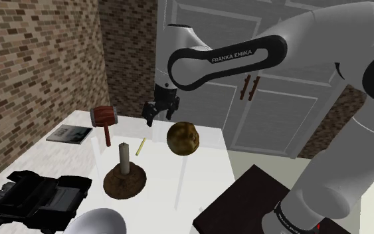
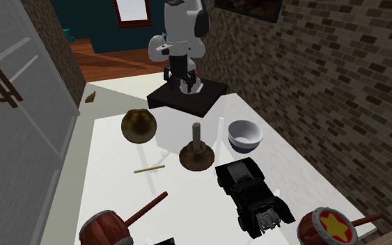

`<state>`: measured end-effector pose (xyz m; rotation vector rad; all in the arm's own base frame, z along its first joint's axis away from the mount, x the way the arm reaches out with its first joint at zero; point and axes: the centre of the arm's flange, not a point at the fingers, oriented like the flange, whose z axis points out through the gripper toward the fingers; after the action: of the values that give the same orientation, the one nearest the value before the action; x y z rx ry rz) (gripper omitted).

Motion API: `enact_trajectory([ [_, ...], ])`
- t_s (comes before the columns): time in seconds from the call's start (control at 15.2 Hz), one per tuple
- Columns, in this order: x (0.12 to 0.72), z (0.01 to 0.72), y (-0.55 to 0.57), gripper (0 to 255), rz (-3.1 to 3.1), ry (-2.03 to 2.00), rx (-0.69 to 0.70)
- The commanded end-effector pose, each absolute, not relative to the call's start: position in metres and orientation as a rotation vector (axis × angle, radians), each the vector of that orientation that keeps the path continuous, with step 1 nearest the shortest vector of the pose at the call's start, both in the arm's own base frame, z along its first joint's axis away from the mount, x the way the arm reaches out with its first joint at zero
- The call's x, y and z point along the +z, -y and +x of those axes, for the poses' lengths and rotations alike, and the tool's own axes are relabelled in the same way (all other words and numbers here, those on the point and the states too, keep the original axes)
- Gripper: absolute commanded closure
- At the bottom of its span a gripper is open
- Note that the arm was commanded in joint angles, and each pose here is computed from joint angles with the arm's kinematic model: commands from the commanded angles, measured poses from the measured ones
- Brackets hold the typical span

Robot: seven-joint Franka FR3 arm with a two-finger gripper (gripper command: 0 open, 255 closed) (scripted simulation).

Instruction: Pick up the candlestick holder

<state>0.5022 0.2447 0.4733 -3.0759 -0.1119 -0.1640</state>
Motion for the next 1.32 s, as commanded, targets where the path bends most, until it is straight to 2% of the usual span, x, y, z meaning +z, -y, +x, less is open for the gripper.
enact_trajectory([
  [0.0, 0.460, 0.513, -0.263, 0, -3.075, 0.107, -0.151],
  [0.66, 0.390, 0.578, -0.358, 0, -3.073, 0.090, -0.090],
  [1.25, 0.347, 0.581, -0.363, 0, -3.073, 0.090, -0.087],
])
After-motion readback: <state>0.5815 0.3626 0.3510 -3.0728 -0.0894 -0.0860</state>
